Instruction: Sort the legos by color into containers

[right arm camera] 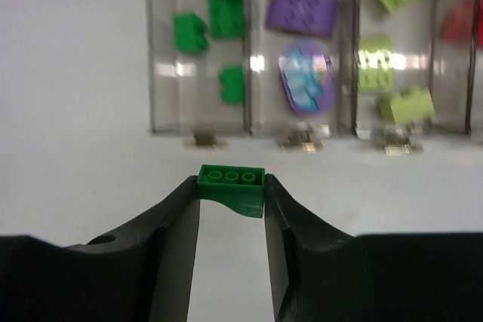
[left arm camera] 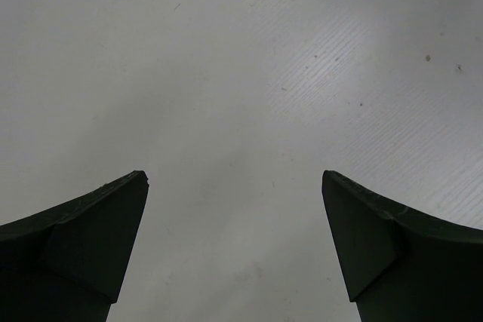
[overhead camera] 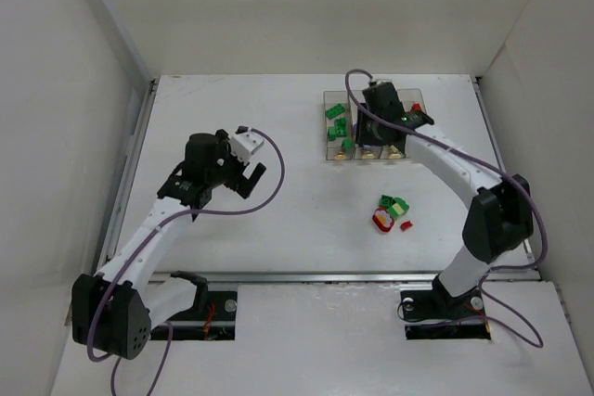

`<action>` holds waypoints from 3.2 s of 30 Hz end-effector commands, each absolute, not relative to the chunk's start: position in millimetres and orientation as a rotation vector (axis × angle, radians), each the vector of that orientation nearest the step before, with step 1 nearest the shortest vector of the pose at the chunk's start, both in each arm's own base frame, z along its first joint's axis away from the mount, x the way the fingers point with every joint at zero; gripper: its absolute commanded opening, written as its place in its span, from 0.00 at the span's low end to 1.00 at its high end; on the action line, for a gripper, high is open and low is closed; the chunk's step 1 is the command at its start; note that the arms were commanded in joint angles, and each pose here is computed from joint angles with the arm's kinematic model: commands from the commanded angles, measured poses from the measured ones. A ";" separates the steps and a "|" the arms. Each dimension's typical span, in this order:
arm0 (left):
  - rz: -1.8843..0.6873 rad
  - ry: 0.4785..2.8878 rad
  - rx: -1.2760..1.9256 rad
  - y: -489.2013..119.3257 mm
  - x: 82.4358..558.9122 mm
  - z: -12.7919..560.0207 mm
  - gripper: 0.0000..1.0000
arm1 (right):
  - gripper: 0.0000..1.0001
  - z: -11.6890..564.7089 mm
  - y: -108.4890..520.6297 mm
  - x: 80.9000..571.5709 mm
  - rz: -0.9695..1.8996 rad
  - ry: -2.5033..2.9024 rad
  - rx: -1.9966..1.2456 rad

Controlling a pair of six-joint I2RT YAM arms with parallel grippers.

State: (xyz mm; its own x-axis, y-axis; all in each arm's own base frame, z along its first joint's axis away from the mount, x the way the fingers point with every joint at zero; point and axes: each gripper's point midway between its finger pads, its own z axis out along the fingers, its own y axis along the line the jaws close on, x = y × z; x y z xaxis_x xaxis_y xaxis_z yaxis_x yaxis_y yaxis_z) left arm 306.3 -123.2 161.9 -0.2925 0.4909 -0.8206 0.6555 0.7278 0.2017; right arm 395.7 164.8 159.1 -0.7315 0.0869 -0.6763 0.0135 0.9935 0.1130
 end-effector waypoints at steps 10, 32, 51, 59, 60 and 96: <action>-0.117 1.993 0.809 -115.4 335.3 175.1 1.00 | 0.45 134.9 224.8 499.6 0.197 2.376 -0.056; -0.305 1.845 0.941 -149.2 318.4 221.1 1.00 | 1.00 238.8 140.8 401.0 0.419 2.301 0.145; -0.510 1.826 1.235 -273.9 322.1 202.3 1.00 | 1.00 75.0 87.1 326.8 0.182 2.719 -0.110; -0.475 1.879 1.210 -263.3 318.2 191.7 1.00 | 0.91 50.1 106.0 335.7 0.168 2.781 -0.251; -0.474 1.868 1.205 -262.8 317.4 196.5 1.00 | 0.90 46.6 109.9 333.7 0.169 2.790 -0.268; -0.389 1.832 1.194 -229.4 287.8 185.9 1.00 | 0.15 48.2 133.1 285.5 0.096 2.828 -0.018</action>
